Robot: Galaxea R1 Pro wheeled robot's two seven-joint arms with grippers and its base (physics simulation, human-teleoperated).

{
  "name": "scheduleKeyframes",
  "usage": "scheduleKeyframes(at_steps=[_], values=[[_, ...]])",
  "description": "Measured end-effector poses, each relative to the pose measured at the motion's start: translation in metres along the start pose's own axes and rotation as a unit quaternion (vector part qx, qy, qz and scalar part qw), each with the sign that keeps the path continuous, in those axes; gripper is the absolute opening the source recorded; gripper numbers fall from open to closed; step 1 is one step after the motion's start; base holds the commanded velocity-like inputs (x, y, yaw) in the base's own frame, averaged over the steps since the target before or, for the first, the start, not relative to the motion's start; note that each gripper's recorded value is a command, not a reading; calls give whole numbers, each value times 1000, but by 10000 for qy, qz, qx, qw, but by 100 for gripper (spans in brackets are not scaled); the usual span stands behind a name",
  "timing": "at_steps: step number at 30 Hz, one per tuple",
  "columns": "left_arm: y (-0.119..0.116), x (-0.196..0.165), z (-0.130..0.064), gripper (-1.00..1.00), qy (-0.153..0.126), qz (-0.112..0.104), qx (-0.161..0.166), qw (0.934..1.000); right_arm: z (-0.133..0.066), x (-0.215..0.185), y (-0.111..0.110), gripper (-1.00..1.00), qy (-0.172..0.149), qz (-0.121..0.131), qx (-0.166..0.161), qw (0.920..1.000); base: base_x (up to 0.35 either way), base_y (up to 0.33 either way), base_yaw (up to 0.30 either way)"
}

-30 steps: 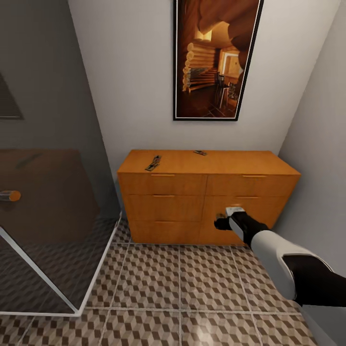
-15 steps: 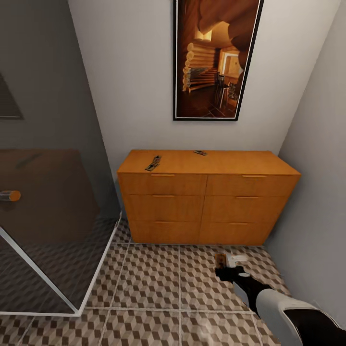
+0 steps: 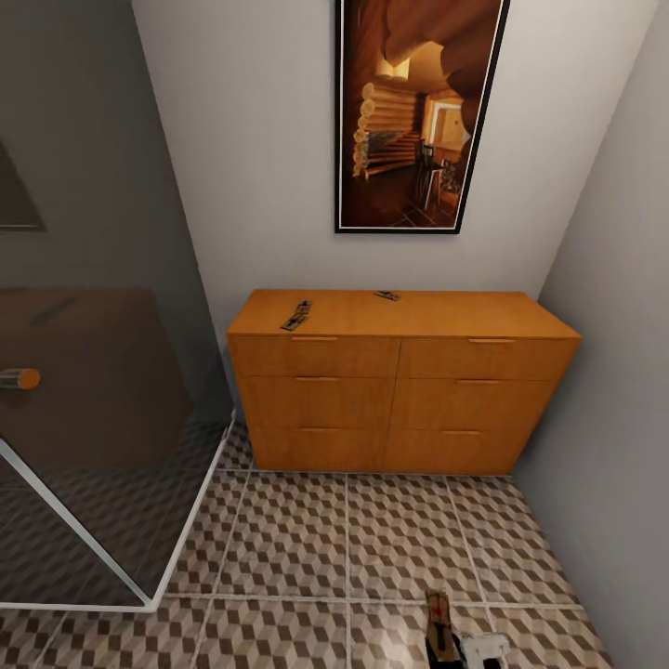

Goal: Take the four mousetraps from the cabinet in the bathroom and place them on the bathroom floor. Make sure all four end up on the same floor surface, and ensure that at least two of them are either under or directly next to the same bathroom sink.

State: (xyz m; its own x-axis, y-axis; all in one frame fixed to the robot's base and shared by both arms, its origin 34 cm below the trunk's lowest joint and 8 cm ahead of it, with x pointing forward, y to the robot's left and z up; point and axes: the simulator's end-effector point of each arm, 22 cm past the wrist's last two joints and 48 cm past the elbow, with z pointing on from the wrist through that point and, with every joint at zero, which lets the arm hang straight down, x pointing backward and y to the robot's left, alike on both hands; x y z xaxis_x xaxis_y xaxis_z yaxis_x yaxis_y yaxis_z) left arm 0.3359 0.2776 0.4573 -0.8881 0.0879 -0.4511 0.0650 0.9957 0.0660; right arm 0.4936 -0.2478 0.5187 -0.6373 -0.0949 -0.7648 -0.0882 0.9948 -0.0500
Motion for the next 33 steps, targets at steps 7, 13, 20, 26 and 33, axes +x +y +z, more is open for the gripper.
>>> scheduleKeyframes(at_steps=[7,13,20,26,33], values=[[0,-1,0,100,-12,-4,-4,10000,-53,-3,3,-100,-1215,97,48,9925,0,0,0],[1,-2,0,100,-21,-2,-10,10000,-68,17,-35,-100,-1061,192,860,9904,0,0,0],[1,-5,1,100,-62,0,-11,10000,-74,19,-56,-100,-1049,202,1313,9856,0,0,0],[3,-59,7,100,-598,-30,-45,9982,-72,17,-43,-100,-1069,126,1163,9874,0,0,0],[3,-102,14,100,28,-11,-35,10000,-72,17,-42,-100,-1073,111,1141,9876,0,0,0]])
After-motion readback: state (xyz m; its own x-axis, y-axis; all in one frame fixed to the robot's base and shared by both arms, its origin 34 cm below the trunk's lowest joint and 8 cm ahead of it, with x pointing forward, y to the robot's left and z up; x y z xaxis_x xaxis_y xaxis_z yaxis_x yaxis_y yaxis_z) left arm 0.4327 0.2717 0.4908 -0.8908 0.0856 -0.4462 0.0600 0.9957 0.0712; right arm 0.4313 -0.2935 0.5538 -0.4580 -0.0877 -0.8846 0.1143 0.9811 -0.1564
